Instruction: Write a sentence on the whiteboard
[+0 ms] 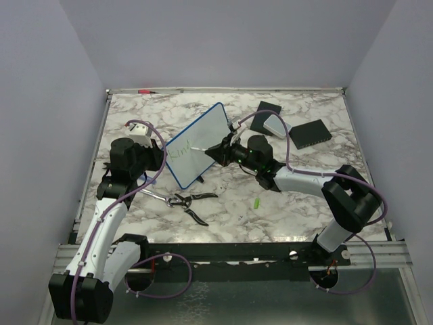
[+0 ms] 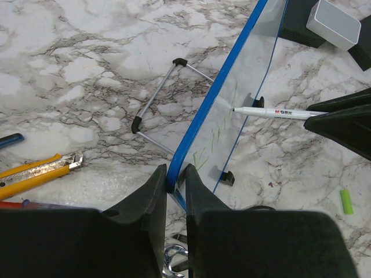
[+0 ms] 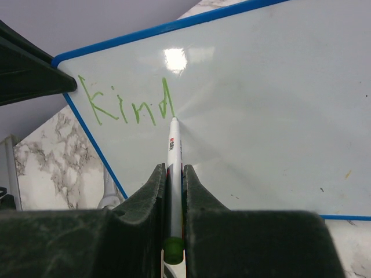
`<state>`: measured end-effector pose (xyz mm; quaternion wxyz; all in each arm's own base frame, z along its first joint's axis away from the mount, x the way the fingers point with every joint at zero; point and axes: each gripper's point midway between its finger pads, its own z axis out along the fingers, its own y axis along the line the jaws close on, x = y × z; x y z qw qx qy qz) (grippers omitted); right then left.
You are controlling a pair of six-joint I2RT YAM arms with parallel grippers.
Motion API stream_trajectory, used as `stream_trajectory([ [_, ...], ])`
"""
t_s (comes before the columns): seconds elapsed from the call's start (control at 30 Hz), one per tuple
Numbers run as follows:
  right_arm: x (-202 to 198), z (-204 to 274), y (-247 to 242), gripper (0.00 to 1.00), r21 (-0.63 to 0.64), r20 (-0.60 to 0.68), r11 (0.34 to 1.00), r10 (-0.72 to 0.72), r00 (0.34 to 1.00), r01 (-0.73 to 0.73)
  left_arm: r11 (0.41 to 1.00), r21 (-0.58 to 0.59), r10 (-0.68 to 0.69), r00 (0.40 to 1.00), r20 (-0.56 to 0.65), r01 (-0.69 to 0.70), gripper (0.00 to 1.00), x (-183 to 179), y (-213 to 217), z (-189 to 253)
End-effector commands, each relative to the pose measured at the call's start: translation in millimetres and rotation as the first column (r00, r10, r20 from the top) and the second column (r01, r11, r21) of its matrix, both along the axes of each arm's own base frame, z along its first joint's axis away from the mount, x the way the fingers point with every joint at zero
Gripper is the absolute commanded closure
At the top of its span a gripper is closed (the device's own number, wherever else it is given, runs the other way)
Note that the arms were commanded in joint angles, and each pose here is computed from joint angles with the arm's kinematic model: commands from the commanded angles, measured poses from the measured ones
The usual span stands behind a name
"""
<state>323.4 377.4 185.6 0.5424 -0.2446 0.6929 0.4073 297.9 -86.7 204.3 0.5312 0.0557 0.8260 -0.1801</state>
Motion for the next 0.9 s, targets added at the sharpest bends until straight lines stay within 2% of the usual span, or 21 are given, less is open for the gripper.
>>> stream_trajectory([
  [0.0,3.1,-3.5,-6.4,0.99,-0.001,-0.001,0.999,-0.036,0.999,0.036,1.000,0.017,-0.009,1.000,-0.001,0.009,0.97,-2.8,-0.3,-4.3],
  [0.37,2.6,35.7,-16.0,0.99,0.038,0.079,0.997,-0.068,0.995,0.065,1.000,0.017,-0.009,1.000,-0.004,0.009,0.97,-2.9,-0.3,-5.2],
  [0.87,13.1,34.3,-2.9,0.99,0.037,0.084,0.998,-0.051,0.995,0.048,1.000,0.015,-0.012,1.000,-0.003,0.012,0.97,-3.2,-0.8,-4.8],
])
